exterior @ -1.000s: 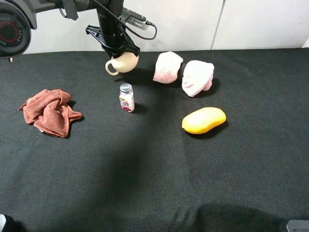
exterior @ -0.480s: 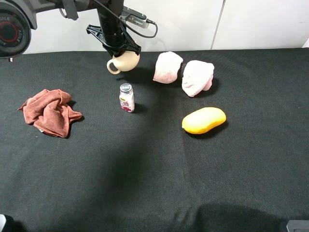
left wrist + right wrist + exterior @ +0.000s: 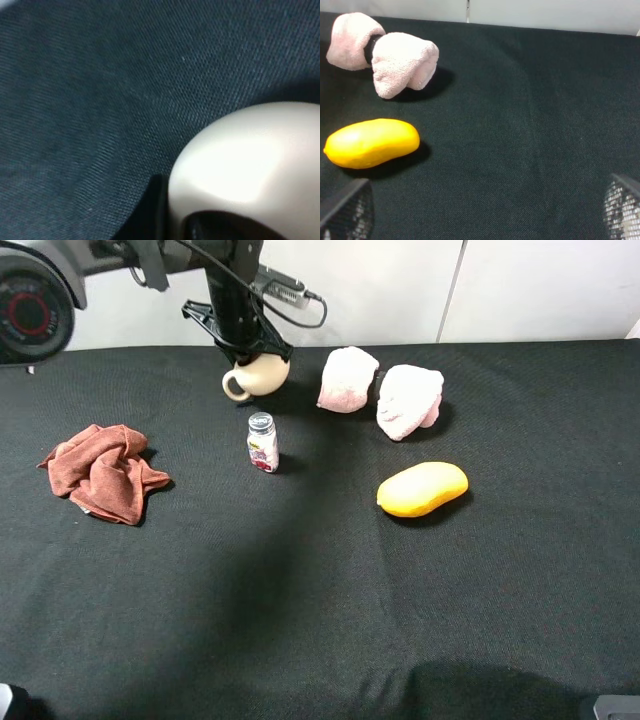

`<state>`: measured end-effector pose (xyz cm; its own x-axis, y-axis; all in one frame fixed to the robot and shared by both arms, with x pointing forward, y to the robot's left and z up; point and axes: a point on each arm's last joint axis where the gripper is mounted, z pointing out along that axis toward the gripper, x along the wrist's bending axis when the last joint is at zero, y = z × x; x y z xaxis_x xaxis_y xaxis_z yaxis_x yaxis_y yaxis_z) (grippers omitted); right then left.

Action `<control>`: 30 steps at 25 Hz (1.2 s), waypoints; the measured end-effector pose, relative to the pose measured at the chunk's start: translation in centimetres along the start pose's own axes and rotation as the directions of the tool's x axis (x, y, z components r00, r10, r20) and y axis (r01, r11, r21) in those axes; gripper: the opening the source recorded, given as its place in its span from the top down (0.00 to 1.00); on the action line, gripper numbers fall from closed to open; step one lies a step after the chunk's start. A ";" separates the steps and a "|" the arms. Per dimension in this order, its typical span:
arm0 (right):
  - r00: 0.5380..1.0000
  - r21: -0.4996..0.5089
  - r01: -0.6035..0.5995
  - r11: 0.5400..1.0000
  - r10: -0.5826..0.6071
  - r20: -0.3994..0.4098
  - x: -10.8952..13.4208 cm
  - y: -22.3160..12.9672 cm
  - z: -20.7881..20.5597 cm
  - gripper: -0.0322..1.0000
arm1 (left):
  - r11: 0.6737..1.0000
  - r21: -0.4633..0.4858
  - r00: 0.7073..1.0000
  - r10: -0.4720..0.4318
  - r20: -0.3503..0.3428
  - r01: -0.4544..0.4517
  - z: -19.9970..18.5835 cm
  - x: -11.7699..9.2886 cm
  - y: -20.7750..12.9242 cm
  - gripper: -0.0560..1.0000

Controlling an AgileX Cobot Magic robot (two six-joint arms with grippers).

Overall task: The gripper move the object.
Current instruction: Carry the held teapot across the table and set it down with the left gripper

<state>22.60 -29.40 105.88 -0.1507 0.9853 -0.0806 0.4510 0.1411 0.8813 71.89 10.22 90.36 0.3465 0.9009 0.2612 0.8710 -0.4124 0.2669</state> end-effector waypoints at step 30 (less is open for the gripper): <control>1.000 0.001 0.000 1.000 0.000 0.000 0.0 0.0 0.0 0.30 | 1.000 -0.022 1.000 0.006 -0.001 -0.006 0.3 -0.3 0.2 0.54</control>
<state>22.59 -29.40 105.87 -0.1508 0.9853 -0.0806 0.4518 0.1412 0.8809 72.09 9.92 90.01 0.3517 0.8981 0.2641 0.8610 -0.4211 0.2854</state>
